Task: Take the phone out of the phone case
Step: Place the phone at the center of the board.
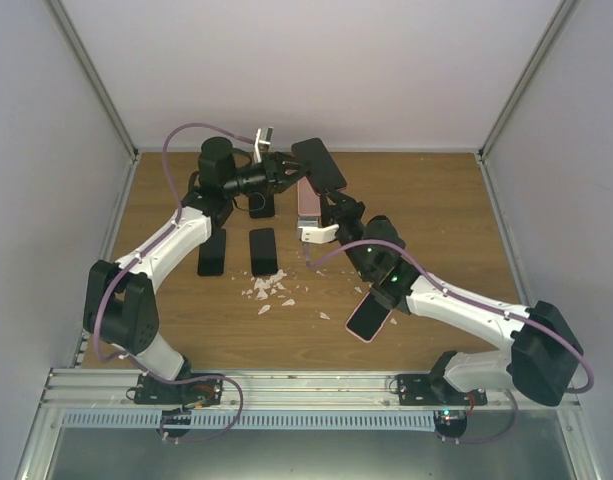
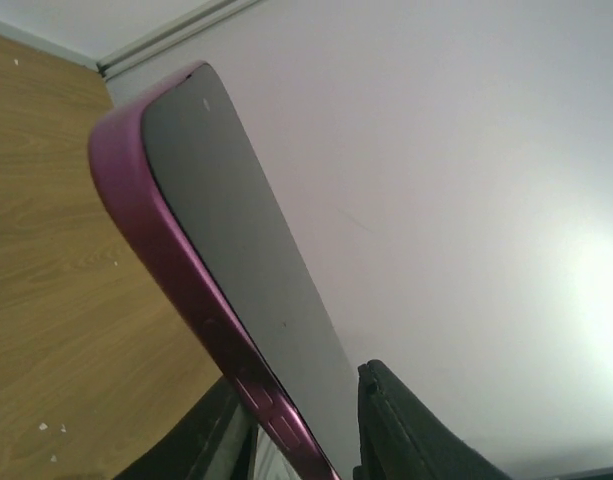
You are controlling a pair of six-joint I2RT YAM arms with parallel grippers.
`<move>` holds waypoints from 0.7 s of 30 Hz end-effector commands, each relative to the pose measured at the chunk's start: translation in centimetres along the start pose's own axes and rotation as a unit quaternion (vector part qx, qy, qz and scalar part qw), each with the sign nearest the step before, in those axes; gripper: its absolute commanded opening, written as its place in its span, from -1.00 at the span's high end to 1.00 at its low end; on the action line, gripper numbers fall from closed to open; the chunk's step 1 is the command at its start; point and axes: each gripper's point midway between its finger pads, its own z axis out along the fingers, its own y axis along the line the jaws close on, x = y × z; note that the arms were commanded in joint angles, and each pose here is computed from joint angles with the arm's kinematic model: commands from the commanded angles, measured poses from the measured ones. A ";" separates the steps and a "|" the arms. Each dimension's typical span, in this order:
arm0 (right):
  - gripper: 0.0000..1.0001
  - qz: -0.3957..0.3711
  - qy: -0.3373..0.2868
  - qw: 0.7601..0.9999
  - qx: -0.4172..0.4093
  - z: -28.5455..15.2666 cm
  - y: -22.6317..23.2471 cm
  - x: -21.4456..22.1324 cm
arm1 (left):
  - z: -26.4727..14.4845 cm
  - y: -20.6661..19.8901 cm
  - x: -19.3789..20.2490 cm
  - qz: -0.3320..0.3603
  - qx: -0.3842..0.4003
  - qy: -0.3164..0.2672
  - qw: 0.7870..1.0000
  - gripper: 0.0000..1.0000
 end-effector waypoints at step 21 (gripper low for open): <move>-0.40 0.058 0.015 0.998 0.007 -0.6 -0.8 1.1 | -0.2 1.6 -1.4 -0.007 -0.006 -0.024 1.000 1.00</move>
